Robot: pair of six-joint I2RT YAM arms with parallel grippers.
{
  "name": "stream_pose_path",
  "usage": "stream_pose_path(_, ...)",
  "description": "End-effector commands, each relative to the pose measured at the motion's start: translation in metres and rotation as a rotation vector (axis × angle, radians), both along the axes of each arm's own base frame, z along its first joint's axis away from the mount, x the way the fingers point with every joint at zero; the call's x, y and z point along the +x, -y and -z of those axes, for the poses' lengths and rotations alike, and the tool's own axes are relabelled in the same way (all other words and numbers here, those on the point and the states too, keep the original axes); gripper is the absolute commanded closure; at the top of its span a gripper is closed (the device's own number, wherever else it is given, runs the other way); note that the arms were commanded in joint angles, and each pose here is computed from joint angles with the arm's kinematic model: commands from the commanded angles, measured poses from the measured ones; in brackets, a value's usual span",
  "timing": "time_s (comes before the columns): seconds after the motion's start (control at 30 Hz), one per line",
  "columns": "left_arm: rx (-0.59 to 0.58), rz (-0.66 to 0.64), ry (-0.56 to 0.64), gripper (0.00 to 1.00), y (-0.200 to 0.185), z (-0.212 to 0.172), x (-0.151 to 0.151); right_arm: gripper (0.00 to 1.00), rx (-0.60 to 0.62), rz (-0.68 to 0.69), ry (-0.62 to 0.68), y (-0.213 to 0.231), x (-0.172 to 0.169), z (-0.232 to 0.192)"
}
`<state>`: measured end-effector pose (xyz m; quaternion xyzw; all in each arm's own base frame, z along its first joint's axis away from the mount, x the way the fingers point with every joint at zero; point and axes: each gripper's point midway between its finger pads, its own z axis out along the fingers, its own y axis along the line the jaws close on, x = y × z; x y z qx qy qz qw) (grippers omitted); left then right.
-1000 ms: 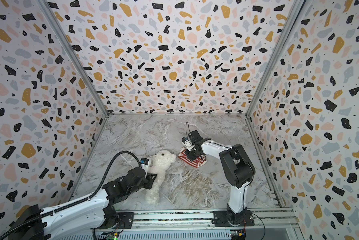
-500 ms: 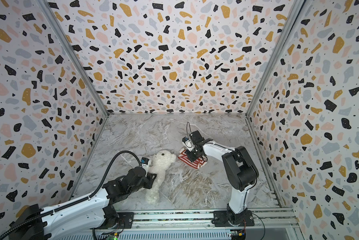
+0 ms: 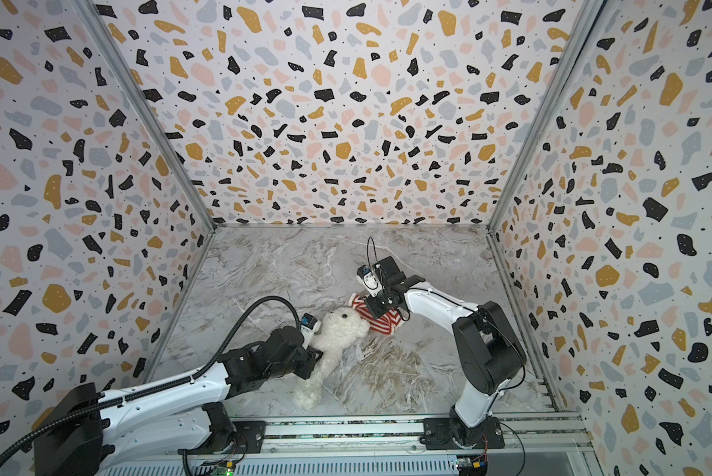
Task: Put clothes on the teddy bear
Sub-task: 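Hold the sweater opening over the bear's head with the right gripper, then tilt the bear with the left gripper while the right gripper pulls sweater onto head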
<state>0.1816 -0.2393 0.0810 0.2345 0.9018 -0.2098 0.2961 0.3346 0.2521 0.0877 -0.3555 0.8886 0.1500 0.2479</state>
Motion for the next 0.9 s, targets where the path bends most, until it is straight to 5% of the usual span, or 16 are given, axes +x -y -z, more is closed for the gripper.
stream_pose_path(0.0,0.019,0.128,0.010,0.82,0.022,-0.004,-0.015,1.00,0.031,0.002,-0.001,-0.005,-0.005,-0.007)
stream_pose_path(0.53,0.088,0.214,0.017,0.88,0.047,-0.001,-0.022,1.00,0.117,-0.051,0.001,-0.020,-0.027,-0.012)
stream_pose_path(0.87,0.153,0.094,0.067,0.95,0.033,0.001,-0.003,1.00,0.142,-0.075,-0.023,-0.023,-0.041,-0.010)
